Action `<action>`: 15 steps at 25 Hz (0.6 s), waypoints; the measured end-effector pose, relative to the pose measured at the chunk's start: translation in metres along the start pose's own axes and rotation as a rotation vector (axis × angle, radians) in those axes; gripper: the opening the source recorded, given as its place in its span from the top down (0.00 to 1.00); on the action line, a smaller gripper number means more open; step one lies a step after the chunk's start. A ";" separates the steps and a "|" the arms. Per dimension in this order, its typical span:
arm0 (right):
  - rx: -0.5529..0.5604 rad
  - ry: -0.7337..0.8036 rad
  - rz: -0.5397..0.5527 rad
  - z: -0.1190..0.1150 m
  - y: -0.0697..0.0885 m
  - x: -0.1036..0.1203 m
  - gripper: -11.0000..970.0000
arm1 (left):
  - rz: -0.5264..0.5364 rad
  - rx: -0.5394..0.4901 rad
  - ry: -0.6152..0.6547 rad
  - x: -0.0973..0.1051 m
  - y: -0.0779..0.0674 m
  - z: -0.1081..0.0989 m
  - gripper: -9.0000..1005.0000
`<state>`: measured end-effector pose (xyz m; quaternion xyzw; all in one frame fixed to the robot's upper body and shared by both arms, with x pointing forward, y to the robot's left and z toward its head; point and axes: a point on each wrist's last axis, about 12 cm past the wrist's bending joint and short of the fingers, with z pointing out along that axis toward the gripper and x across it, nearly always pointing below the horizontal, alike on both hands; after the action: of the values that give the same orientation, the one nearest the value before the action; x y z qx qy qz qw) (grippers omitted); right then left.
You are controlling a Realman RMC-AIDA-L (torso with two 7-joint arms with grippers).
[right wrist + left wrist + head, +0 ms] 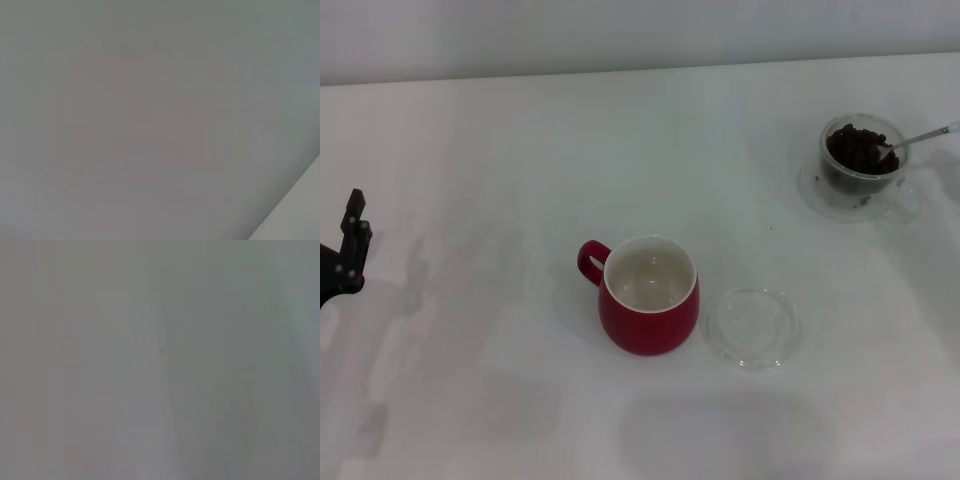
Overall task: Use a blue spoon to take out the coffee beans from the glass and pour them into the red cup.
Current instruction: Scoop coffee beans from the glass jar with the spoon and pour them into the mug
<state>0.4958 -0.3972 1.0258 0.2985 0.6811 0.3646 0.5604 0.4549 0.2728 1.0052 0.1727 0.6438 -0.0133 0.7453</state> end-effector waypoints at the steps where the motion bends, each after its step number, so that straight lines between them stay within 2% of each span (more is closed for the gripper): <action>1: -0.001 -0.001 0.001 0.000 0.000 -0.001 0.84 | -0.001 0.000 0.001 0.000 0.000 0.000 0.51; 15: -0.022 -0.028 0.054 -0.010 -0.001 -0.012 0.84 | -0.011 -0.002 0.003 0.000 -0.003 -0.002 0.51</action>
<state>0.4881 -0.4096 1.0328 0.3156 0.6608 0.3831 0.5630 0.4529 0.2708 1.0042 0.1684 0.6459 -0.0163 0.7445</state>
